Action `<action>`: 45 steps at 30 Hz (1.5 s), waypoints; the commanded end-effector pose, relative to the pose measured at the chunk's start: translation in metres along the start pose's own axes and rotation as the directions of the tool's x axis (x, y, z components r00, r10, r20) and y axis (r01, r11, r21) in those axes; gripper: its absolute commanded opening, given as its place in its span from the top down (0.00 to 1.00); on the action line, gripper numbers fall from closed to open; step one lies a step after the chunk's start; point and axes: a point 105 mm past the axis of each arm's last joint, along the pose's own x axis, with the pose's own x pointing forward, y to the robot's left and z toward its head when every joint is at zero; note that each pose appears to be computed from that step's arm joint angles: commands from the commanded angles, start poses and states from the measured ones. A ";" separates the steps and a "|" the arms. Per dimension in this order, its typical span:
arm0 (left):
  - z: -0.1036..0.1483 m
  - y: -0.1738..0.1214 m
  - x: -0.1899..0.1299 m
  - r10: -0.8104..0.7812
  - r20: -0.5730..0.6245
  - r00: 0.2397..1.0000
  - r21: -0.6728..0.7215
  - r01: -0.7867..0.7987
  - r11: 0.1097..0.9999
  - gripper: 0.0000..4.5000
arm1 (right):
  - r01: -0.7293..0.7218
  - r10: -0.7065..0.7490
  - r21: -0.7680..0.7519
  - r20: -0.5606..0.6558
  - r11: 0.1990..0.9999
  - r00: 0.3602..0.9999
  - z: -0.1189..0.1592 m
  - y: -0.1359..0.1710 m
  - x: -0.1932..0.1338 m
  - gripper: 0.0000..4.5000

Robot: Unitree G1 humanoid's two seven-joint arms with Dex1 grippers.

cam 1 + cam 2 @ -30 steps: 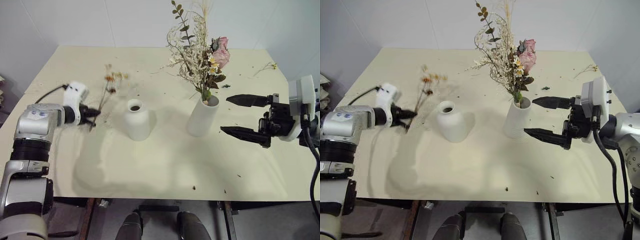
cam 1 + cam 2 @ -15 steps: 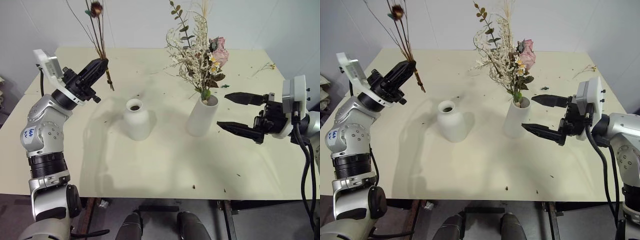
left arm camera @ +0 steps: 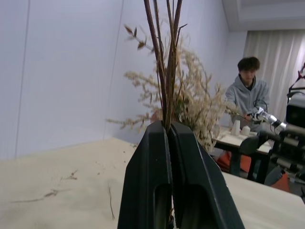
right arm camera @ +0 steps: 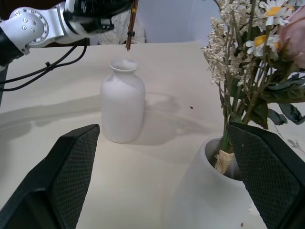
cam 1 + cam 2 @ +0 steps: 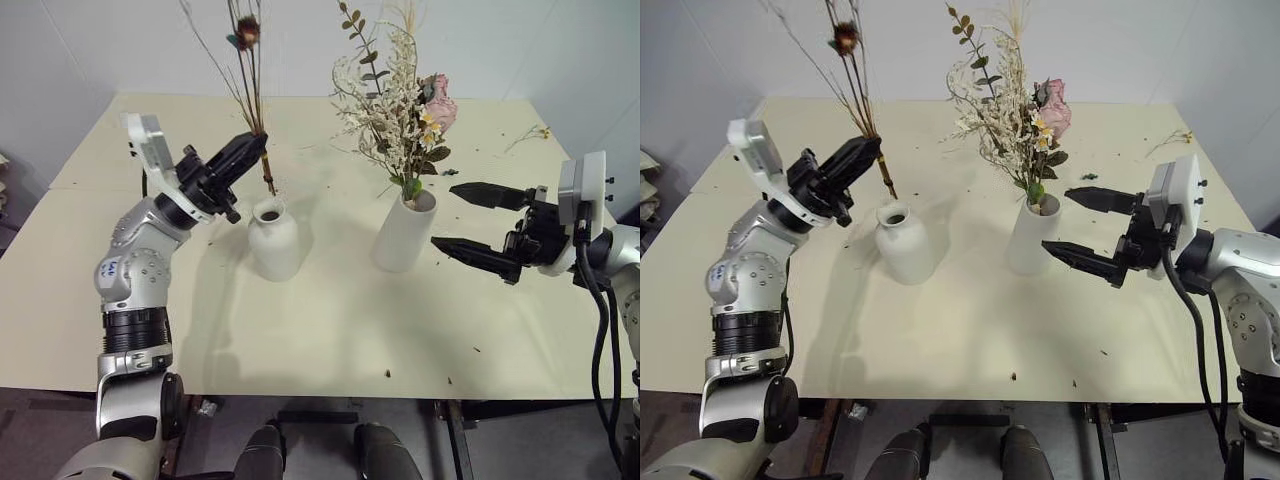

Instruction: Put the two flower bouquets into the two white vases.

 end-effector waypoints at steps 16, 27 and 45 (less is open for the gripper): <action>-0.038 -0.008 -0.017 -0.062 -0.125 0.990 0.112 0.076 0.991 0.69 | 0.060 -0.059 -0.047 0.034 0.997 0.998 0.012 0.002 -0.006 0.00; -0.005 0.005 -0.051 -0.008 -0.238 0.971 0.218 0.062 0.974 0.00 | 0.074 -0.073 -0.044 0.035 0.996 0.997 0.008 -0.002 -0.010 0.00; 0.027 -0.007 -0.077 -0.042 -0.338 0.940 0.260 0.137 0.956 0.00 | 0.067 -0.069 -0.067 -0.017 0.995 0.997 -0.003 -0.017 -0.021 0.00</action>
